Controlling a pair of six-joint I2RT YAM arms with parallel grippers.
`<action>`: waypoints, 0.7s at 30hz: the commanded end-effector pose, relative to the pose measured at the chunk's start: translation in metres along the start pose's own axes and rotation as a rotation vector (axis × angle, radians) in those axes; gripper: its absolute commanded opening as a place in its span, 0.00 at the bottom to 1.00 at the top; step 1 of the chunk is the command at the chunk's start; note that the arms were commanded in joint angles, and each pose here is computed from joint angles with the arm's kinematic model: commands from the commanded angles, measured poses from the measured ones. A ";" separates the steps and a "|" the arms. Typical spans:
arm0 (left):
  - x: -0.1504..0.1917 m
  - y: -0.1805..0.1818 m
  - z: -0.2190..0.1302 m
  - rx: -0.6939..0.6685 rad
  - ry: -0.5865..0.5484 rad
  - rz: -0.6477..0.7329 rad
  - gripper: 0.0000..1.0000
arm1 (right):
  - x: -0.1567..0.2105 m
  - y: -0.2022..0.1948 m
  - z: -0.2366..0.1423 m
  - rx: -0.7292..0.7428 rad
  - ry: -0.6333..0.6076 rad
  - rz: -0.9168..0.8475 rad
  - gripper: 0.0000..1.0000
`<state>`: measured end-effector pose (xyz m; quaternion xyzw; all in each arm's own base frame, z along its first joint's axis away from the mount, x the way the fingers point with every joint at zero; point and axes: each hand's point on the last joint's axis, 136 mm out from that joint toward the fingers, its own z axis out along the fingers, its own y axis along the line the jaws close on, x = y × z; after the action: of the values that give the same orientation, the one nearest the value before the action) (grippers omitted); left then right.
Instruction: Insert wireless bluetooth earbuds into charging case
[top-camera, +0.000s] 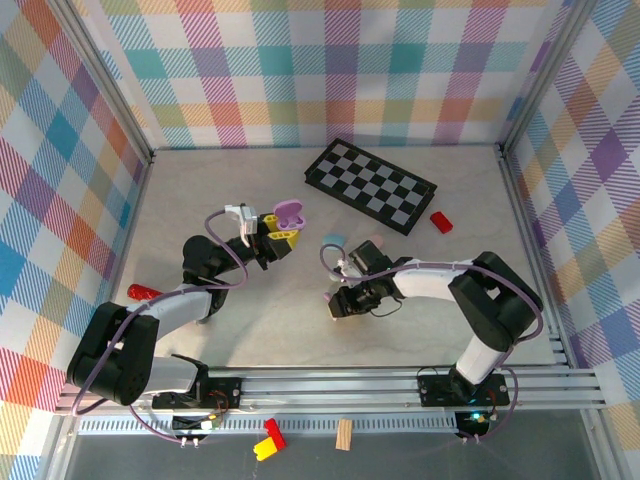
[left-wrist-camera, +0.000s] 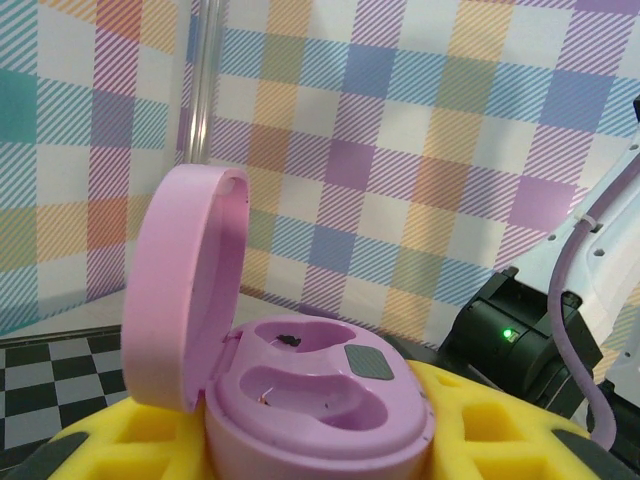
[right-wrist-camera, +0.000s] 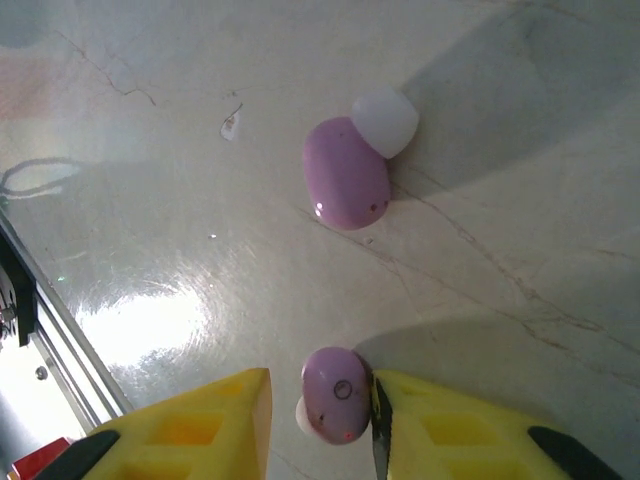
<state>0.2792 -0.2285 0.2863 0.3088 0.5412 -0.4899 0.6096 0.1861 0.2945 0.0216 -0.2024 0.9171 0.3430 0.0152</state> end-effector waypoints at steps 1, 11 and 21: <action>-0.013 -0.001 -0.001 0.016 -0.031 0.050 0.32 | 0.007 -0.005 0.008 0.003 0.025 0.025 0.31; -0.011 -0.001 -0.001 0.011 -0.029 0.052 0.32 | 0.000 -0.015 0.005 0.069 -0.022 0.075 0.16; 0.002 0.017 -0.011 -0.121 -0.035 0.151 0.31 | -0.022 -0.028 -0.062 0.287 -0.306 0.229 0.19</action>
<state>0.2858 -0.2234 0.2785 0.3006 0.5474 -0.4606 0.6308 0.2106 0.2682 0.0456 -0.1048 0.9470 0.2858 0.1028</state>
